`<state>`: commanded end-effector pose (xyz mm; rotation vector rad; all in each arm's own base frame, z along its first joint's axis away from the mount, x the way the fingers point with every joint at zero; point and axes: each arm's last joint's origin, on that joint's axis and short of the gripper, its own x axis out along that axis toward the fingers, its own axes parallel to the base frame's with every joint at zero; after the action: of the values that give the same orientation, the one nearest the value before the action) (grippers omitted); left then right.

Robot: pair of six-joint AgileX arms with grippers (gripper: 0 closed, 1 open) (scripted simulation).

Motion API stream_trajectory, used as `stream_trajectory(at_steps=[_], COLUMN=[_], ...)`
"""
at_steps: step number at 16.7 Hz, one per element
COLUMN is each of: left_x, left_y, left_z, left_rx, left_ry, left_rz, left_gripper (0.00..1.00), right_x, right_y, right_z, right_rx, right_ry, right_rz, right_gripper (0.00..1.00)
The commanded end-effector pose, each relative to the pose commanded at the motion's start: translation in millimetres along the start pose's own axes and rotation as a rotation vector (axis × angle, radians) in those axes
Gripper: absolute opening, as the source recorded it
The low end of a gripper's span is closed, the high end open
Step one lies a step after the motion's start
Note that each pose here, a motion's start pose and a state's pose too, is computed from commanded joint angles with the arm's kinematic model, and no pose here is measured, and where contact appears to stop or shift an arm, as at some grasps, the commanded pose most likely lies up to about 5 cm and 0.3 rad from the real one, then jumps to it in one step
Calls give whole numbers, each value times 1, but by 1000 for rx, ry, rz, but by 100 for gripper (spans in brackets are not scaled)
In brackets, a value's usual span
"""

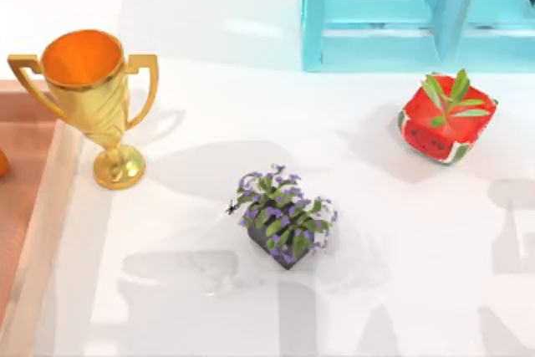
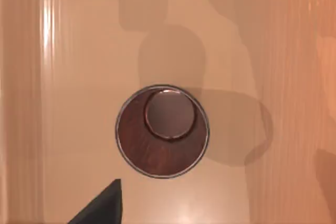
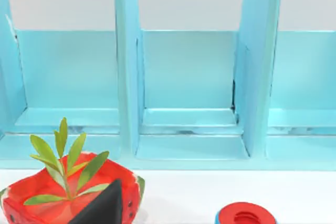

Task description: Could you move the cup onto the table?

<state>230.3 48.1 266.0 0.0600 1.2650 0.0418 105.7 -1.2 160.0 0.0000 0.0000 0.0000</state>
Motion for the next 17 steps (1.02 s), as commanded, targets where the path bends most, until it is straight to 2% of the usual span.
stream_trajectory(at_steps=[3,6,13,17], left_x=[13,22,25,55], left_y=[14,23,23,23], left_z=[27,41,44,37], left_rx=[5,8,12,8], left_ry=[185,288,306,312], left_rz=[-37,-62,-67,-68], left_gripper=[100,100,100,100], right_x=[0,0,0,0], right_y=[0,0,0,0], right_z=[0,0,0,0], right_rx=[0,0,0,0], right_ry=[0,0,0,0], right_rz=[0,0,0,0], right_gripper=[100,100,100,100])
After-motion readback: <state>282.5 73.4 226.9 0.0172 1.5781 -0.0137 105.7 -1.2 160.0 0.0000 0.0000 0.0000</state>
